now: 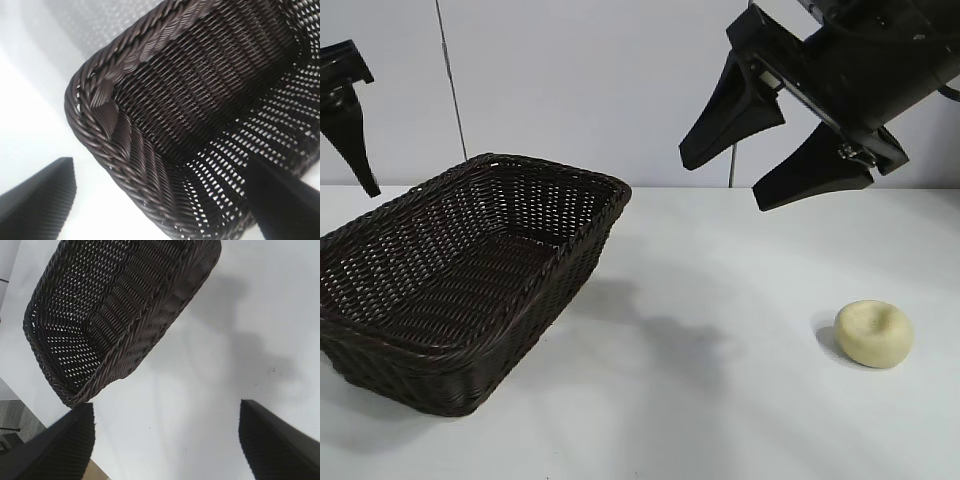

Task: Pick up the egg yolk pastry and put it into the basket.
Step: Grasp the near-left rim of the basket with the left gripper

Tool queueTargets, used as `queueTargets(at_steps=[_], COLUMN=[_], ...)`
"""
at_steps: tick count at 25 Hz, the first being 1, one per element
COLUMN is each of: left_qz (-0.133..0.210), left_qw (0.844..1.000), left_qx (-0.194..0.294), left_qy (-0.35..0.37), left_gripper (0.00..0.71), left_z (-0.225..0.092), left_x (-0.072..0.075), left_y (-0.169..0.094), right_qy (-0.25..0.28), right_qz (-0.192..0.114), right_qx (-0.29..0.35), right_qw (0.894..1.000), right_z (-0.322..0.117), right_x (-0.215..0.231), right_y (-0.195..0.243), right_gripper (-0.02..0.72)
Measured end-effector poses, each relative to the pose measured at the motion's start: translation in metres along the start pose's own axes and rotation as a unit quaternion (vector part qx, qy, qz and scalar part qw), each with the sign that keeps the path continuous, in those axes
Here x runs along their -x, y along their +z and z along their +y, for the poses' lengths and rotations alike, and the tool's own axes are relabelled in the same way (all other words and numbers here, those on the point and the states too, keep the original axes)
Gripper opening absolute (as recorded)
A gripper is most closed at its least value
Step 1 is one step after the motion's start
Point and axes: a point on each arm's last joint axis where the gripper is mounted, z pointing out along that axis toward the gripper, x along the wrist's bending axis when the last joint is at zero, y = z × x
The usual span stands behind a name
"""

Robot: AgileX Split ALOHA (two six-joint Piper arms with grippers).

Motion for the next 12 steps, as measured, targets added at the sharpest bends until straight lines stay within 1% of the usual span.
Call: queueTargets(at_steps=[3,6,8,12], left_qz=[0.02,0.03,0.032,0.036], left_qw=[0.999,0.998,0.997,0.993], left_qx=[-0.016,-0.023,-0.024,-0.024], left_qy=[-0.028,-0.051,-0.071,-0.111], left_gripper=[0.658,0.658,0.658,0.658], left_z=[0.0,-0.002,-0.004,-0.013], left_x=[0.0,-0.003,-0.006,-0.016], left_y=[0.014,0.019,0.023,0.037], right_qy=[0.0,0.0,0.0,0.0], right_qz=[0.0,0.0,0.0,0.0], right_qx=[0.0,0.0,0.0,0.0], right_qw=[1.0,1.0,1.0,1.0], right_z=[0.0,0.0,0.0,0.0], right_x=[0.0,0.0,0.0,0.0], right_y=[0.0,0.0,0.0,0.0], right_gripper=[0.571,0.571,0.571,0.571])
